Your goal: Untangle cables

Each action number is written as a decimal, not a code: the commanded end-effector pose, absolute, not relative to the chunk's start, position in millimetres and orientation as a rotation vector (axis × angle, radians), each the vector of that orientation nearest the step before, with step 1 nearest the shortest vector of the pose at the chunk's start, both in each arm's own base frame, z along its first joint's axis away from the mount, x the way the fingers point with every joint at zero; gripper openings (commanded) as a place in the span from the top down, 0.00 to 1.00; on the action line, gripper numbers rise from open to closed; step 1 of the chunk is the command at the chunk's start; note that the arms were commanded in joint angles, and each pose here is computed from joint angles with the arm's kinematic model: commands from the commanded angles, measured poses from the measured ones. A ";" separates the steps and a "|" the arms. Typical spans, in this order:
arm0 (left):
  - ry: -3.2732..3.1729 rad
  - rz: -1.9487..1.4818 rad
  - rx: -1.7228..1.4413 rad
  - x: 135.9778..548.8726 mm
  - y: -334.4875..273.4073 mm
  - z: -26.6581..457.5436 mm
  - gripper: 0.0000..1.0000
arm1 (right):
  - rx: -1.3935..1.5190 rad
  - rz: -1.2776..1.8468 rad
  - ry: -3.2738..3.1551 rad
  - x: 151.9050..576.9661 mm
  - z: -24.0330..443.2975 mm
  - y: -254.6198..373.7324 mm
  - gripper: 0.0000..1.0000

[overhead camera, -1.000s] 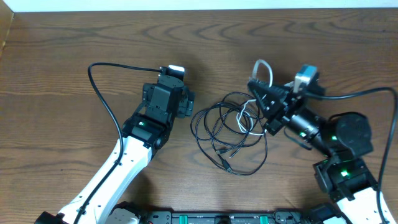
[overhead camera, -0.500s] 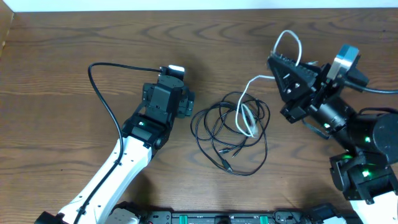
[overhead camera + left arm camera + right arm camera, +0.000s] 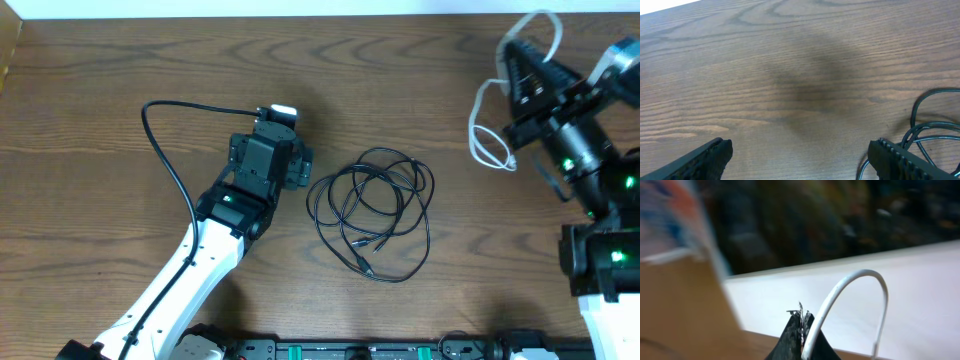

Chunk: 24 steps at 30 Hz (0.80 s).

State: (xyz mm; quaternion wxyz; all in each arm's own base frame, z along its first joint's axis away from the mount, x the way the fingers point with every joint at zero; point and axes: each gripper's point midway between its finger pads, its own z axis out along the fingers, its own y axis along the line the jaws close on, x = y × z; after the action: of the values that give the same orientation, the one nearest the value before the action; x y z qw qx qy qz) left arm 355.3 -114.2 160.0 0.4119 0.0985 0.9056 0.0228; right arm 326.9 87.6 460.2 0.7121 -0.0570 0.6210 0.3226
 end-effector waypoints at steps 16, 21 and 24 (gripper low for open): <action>2.261 0.053 0.215 357.6 -112.2 167.9 0.09 | 0.418 0.174 1.589 374.4 361.0 -166.9 0.99; 2.261 0.053 0.215 357.6 -112.2 167.9 0.09 | 0.521 0.024 1.607 352.4 340.6 -230.9 0.99; 2.261 0.053 0.215 357.6 -112.2 168.1 0.09 | 0.562 -0.063 1.629 337.9 326.1 -264.2 0.99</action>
State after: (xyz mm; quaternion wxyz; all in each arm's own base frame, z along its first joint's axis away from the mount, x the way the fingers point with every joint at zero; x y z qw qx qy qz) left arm 355.3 -114.2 160.0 0.4119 0.0985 0.9056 0.0228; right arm 348.9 -239.0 328.5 0.6546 0.2562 0.7111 0.0166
